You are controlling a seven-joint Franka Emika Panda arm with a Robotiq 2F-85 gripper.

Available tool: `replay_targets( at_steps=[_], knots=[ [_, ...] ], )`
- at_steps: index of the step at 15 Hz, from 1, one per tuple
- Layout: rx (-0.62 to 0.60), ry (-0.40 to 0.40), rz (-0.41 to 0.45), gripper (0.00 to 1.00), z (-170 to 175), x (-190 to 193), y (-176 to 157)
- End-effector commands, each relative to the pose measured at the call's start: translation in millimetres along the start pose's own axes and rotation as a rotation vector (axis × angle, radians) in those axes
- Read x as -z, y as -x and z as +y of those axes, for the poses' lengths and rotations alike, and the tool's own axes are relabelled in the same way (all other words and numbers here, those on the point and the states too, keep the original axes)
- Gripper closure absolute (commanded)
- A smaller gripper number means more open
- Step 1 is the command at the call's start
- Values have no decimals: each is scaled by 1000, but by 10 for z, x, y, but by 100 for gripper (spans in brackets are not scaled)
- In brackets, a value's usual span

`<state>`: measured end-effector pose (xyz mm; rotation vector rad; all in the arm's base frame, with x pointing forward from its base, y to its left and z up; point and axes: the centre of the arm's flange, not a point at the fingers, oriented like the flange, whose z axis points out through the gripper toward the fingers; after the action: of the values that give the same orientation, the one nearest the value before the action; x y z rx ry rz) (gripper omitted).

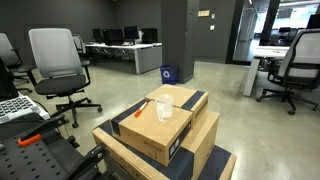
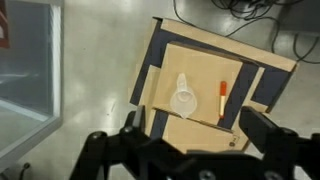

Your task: Put the marker inside the cup

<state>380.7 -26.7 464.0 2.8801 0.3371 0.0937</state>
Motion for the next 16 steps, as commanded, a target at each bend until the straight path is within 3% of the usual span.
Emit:
replay_targets(
  at_steps=[1, 16],
  knots=[
    [26, 23, 10, 0, 40, 0, -65],
    [93, 23, -49, 0, 22, -298, -91]
  ],
)
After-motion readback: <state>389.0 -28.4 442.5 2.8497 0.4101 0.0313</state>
